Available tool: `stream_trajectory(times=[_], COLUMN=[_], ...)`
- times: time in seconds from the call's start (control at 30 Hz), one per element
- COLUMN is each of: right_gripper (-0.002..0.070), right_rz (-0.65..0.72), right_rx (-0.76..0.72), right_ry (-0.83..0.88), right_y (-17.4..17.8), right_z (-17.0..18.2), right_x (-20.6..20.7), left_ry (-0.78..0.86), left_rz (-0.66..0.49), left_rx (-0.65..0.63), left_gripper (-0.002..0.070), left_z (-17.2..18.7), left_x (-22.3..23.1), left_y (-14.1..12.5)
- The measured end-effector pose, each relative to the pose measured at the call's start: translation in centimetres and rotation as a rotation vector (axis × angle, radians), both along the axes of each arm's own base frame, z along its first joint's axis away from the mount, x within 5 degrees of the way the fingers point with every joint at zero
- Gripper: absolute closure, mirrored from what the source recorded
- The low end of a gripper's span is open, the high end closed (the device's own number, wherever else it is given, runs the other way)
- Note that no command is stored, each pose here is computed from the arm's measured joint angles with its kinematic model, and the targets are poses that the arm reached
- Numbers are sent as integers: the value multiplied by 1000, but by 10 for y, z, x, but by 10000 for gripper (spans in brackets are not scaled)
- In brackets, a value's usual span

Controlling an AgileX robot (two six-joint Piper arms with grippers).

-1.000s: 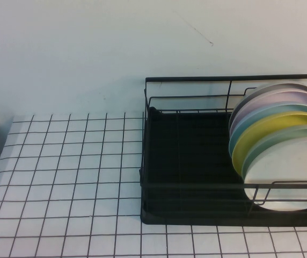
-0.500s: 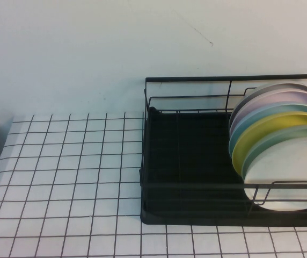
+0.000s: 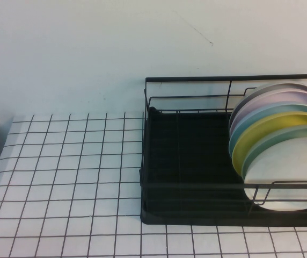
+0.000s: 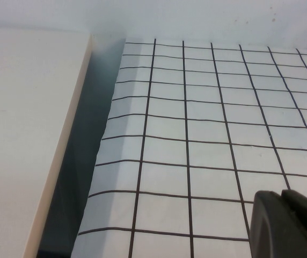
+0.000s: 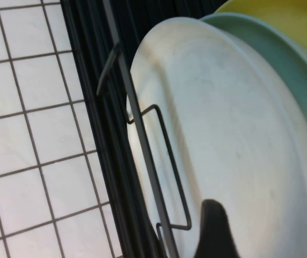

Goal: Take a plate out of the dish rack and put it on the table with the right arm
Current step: Grasp the plate from the shelf

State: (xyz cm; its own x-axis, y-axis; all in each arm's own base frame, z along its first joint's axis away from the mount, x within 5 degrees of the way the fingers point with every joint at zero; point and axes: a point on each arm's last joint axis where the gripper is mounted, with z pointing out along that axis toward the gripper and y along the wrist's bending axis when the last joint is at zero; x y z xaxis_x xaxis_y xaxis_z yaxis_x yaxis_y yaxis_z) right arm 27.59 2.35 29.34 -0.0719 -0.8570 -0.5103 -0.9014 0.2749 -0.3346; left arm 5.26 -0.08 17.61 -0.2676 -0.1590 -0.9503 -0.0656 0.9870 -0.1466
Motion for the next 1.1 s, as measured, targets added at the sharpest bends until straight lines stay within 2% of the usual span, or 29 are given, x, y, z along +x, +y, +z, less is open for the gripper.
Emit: stream_trajectory(times=[0.37,0.53,0.67,0.9,1.1], right_gripper=[260,287,347,592,593], right_rz=[4,-10,-27,-57,-83], right_rx=[-21,-29,-25,-13,-20], right_ry=[5,10,-4,-26,-55], right_y=[-2,-4,-5,-2,-1], right_z=[-15,-26,-28,-28,-12], right_x=[13,22,26,30,21], left_ry=[0,0,0,0,0], left_rz=[0,0,0,0,0], left_rx=[0,0,0,0,0], left_gripper=[678,678,678,678,678], left_z=[0,0,0,0,0], left_x=[0,0,0,0,0], left_y=[0,0,0,0,0])
